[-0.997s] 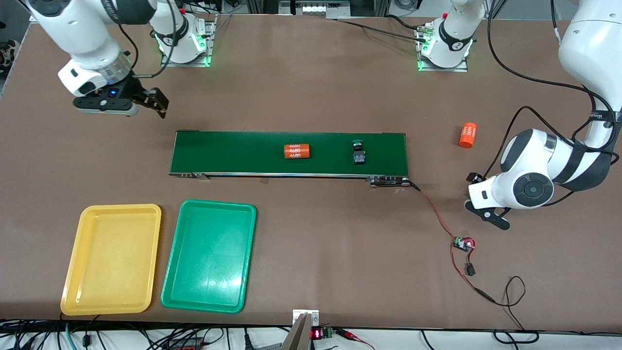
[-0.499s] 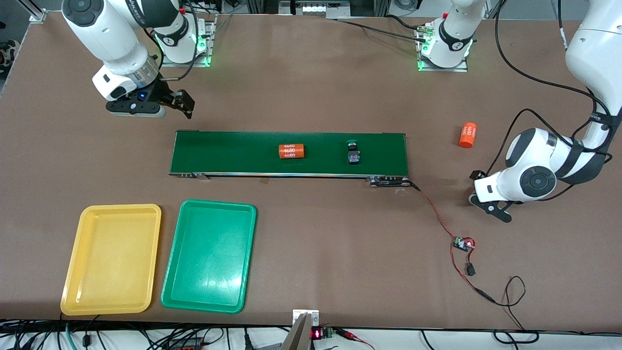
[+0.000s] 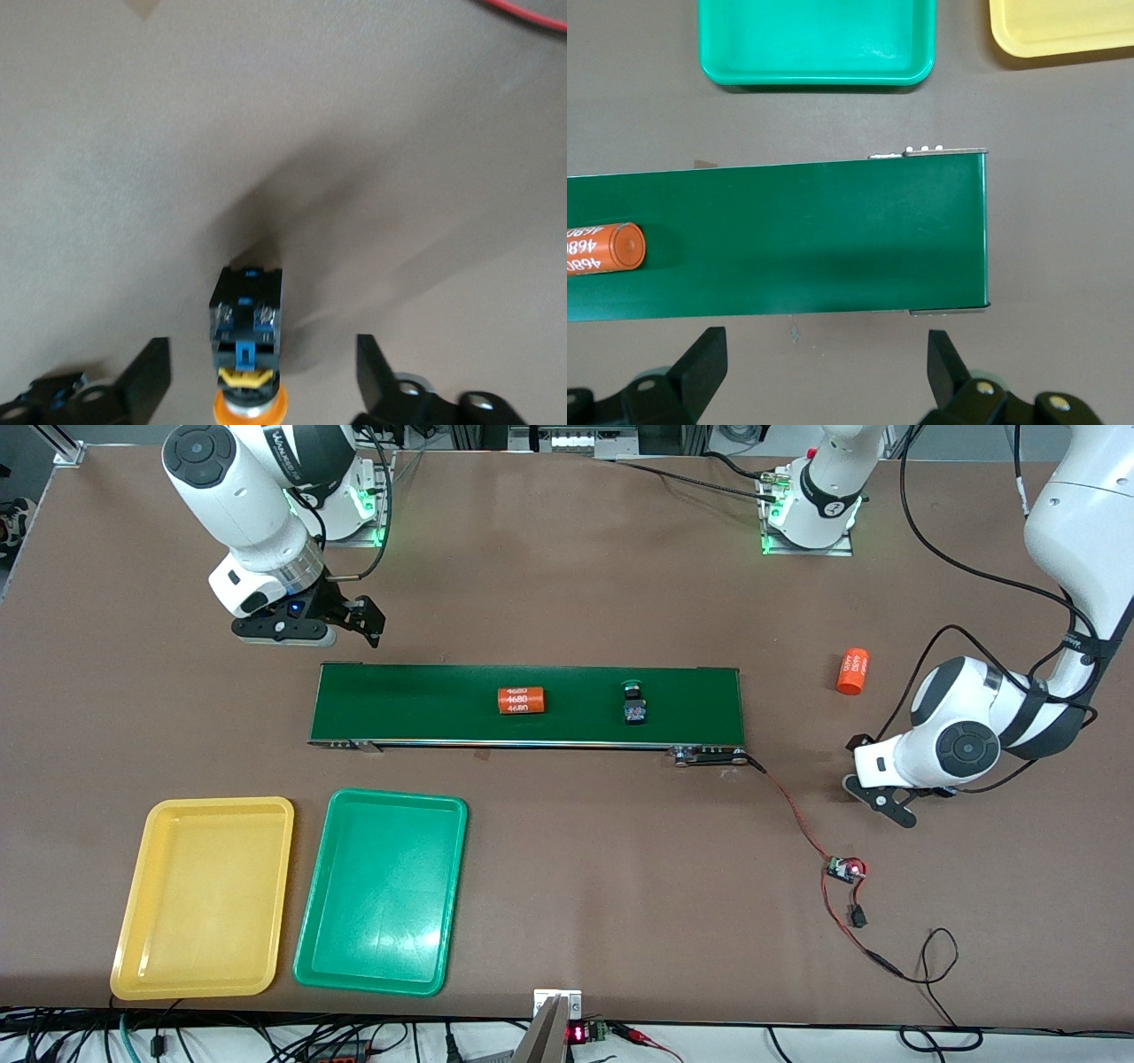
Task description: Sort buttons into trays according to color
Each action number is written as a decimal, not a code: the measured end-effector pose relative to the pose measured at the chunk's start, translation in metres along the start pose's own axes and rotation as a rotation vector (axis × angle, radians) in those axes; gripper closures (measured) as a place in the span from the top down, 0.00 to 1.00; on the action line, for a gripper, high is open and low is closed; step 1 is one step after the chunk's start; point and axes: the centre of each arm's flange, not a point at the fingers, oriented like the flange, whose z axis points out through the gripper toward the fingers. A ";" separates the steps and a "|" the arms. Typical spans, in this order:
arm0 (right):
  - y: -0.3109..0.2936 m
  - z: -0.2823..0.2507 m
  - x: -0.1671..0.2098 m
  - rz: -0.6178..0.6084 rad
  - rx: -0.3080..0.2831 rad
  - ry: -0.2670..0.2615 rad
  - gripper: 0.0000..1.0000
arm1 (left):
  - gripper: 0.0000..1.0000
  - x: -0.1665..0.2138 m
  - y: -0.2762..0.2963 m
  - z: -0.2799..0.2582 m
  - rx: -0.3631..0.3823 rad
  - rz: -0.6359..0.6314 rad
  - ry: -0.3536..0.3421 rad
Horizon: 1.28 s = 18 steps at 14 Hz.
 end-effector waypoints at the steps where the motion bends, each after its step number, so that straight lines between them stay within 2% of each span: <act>1: 0.000 0.001 0.001 0.000 0.000 -0.003 1.00 | 0.77 0.000 -0.002 0.004 0.000 0.019 0.010; 2: 0.000 0.003 0.001 0.000 0.001 -0.006 1.00 | 0.64 0.000 -0.004 0.008 -0.003 0.038 0.015; 5: 0.000 0.003 0.001 -0.001 0.000 -0.010 1.00 | 0.37 -0.002 -0.007 0.012 -0.008 0.080 0.017; 6: 0.000 0.003 0.000 -0.001 -0.001 -0.010 1.00 | 0.33 -0.002 -0.007 0.011 -0.006 0.085 0.019; 9: -0.002 0.005 0.000 -0.004 0.000 -0.014 1.00 | 0.33 0.003 -0.003 -0.003 -0.008 0.092 0.016; 12: -0.006 0.008 -0.002 -0.012 0.000 -0.021 1.00 | 0.33 0.023 0.017 -0.063 -0.045 0.104 -0.005; 14: -0.011 0.009 -0.004 -0.001 0.000 -0.024 1.00 | 0.33 0.035 0.035 -0.106 -0.086 0.087 0.005; 16: -0.018 0.011 -0.007 0.001 0.001 -0.027 1.00 | 0.33 0.049 0.066 -0.130 -0.142 -0.002 0.008; 18: -0.025 0.015 -0.009 -0.002 0.005 -0.029 1.00 | 0.33 0.065 0.107 -0.135 -0.174 -0.138 -0.033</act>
